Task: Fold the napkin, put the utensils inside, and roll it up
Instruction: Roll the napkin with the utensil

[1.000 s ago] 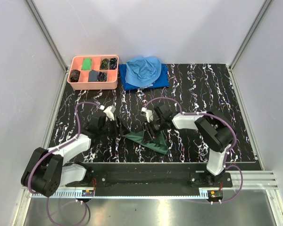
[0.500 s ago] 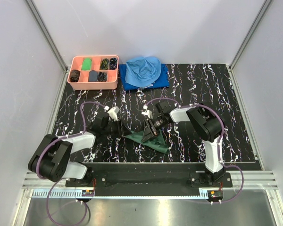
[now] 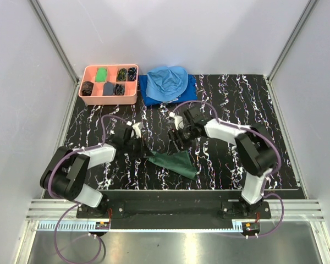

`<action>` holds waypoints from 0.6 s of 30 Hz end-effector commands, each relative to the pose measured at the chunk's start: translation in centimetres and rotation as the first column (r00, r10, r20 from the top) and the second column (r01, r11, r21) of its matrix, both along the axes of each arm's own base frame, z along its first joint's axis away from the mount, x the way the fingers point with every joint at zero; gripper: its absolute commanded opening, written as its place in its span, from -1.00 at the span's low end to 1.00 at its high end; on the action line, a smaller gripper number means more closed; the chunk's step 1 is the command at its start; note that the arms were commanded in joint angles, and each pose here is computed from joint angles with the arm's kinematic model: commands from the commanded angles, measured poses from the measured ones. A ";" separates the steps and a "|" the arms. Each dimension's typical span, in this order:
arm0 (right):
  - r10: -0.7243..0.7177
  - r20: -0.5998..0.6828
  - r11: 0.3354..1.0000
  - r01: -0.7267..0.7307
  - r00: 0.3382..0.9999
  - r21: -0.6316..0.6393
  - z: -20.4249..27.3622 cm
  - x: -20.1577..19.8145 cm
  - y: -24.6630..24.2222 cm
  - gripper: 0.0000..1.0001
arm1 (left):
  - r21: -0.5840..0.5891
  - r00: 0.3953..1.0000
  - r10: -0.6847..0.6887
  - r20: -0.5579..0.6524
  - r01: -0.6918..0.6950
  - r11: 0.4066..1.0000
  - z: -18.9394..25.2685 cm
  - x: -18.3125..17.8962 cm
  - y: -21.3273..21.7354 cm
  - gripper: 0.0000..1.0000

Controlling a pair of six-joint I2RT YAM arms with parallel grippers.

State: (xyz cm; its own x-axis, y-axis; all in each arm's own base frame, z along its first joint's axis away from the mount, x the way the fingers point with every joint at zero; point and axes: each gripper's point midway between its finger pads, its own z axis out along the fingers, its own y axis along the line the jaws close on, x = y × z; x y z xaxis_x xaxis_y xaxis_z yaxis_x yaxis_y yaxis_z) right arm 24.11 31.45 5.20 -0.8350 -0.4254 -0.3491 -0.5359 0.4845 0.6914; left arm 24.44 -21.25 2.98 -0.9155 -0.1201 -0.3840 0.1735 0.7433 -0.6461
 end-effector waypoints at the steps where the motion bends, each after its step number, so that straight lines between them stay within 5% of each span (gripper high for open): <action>1: -0.046 0.333 0.988 0.093 0.942 -0.127 3.8 2.7 -1.6 0.50 | 0.046 0.995 -0.019 -0.098 0.023 0.999 -0.3 -0.5 0.2 -1.00; 8: 0.098 0.691 0.930 0.181 0.716 -0.319 4.1 0.3 -1.6 0.53 | 0.074 0.982 -0.043 -0.184 0.058 0.996 -0.3 -0.4 0.0 -1.00; 13: 0.203 0.743 0.912 0.152 0.637 -0.380 2.9 -2.5 0.2 0.53 | 0.051 0.972 -0.064 -0.227 0.078 0.996 -0.5 -0.5 -0.4 -1.00; 18: 0.281 0.724 0.888 0.117 0.630 -0.446 0.4 -3.4 0.8 0.50 | 0.053 0.971 -0.069 -0.230 0.083 0.995 -0.3 -0.5 -0.4 -1.00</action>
